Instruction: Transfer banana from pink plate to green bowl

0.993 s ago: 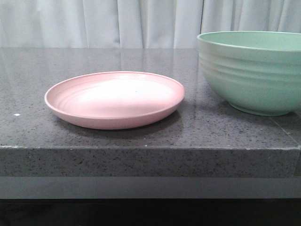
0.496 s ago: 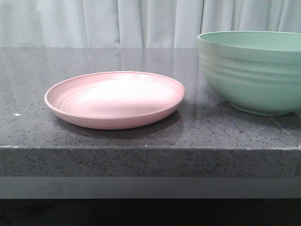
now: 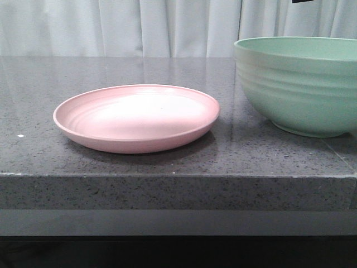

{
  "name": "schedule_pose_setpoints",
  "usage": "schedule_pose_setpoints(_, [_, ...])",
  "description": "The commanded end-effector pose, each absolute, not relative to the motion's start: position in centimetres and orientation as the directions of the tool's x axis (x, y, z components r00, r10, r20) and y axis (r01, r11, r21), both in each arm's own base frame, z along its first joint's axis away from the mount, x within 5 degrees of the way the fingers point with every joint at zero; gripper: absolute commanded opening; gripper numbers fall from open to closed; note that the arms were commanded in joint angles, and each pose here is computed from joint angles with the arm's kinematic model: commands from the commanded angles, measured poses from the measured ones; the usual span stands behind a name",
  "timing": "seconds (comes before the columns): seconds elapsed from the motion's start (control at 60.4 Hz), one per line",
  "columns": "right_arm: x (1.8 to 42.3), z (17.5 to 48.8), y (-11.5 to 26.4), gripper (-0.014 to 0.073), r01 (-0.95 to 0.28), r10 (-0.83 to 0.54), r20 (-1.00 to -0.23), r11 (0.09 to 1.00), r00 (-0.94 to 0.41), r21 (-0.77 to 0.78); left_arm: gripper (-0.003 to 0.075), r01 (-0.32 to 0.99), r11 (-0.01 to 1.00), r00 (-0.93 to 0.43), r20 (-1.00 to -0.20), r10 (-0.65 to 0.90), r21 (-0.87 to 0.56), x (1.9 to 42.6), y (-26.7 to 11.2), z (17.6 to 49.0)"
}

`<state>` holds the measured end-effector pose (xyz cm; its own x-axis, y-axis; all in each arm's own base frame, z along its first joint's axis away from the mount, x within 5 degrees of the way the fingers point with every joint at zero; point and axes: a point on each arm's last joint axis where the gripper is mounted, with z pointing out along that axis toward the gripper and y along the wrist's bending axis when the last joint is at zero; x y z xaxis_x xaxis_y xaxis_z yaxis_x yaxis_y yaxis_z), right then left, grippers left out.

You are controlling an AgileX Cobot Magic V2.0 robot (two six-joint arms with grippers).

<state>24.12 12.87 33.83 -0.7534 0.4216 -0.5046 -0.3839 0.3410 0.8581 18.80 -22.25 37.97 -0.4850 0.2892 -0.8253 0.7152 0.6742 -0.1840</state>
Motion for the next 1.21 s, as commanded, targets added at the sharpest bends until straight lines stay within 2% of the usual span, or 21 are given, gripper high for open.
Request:
schedule_pose_setpoints(0.0, [23.7, 36.8, 12.8, 0.009, -0.43, 0.5, -0.478, 0.217, -0.722, 0.876, 0.021, 0.727, 0.657, -0.424, -0.884, 0.197, -0.202, 18.3, -22.0, 40.5])
schedule_pose_setpoints(0.066, [23.9, 37.1, 12.7, 0.009, -0.458, 0.494, -0.518, 0.248, -0.698, 0.854, 0.03, 0.727, 0.657, -0.424, -0.884, 0.197, -0.202, 18.3, -22.0, 40.5])
schedule_pose_setpoints(0.116, [24.1, 37.5, 12.4, 0.009, -0.486, 0.484, -0.557, 0.277, -0.675, 0.829, 0.0395, 0.727, 0.657, -0.424, -0.884, 0.197, -0.202, 18.3, -22.0, 40.5])
schedule_pose_setpoints(0.215, [24.6, 38.7, 11.4, 0.009, -0.545, 0.443, -0.657, 0.368, -0.61, 0.753, 0.0525, 0.727, 0.657, -0.423, -0.885, 0.196, -0.202, 18.3, -22.0, 40.5])
schedule_pose_setpoints(0.281, [25.1, 39.9, 10.4, 0.009, -0.587, 0.394, -0.74, 0.451, -0.545, 0.672, 0.0557, 0.727, 0.656, -0.422, -0.886, 0.195, -0.202, 18.3, -22.0, 40.5])
schedule_pose_setpoints(0.381, [25.7, 41.3, 8.4, 0.0091, -0.621, 0.242, -0.873, 0.623, -0.424, 0.475, 0.0556, 0.727, 0.656, -0.422, -0.886, 0.195, -0.202, 18.3, -22.0, 40.5])
schedule_pose_setpoints(0.513, [26.6, 42.1, 5.9, 0.0091, -0.565, 0.025, -0.951, 0.799, -0.31, 0.205, 0.0556, 0.727, 0.656, -0.422, -0.886, 0.195, -0.202, 18.3, -22.0, 40.5])
schedule_pose_setpoints(0.612, [27.3, 41.7, 4.7, 0.0091, -0.497, -0.086, -0.959, 0.865, -0.271, 0.063, 0.0556, 0.727, 0.656, -0.422, -0.886, 0.195, -0.202, 18.3, -22.0, 40.5])
schedule_pose_setpoints(0.695, [28.4, 40.6, 4.4, 0.0091, -0.478, -0.159, -0.944, 0.878, -0.291, 0.0, 0.0556, 0.727, 0.656, -0.422, -0.886, 0.195, -0.202, 18.3, -22.0, 40.5])
schedule_pose_setpoints(1.075, [32.4, 34.0, 4.9, 0.0092, -0.551, -0.244, -0.821, 0.829, -0.516, 0.1, 0.0556, 0.727, 0.656, -0.422, -0.886, 0.195, -0.202, 18.3, -22.0, 40.5])
schedule_pose_setpoints(1.191, [32.8, 33.2, 5.0, 0.0148, -0.548, -0.239, -0.805, 0.827, -0.543, 0.124, 0.0556, 0.727, 0.656, -0.422, -0.886, 0.195, -0.202, 18.3, -22.0, 40.5])
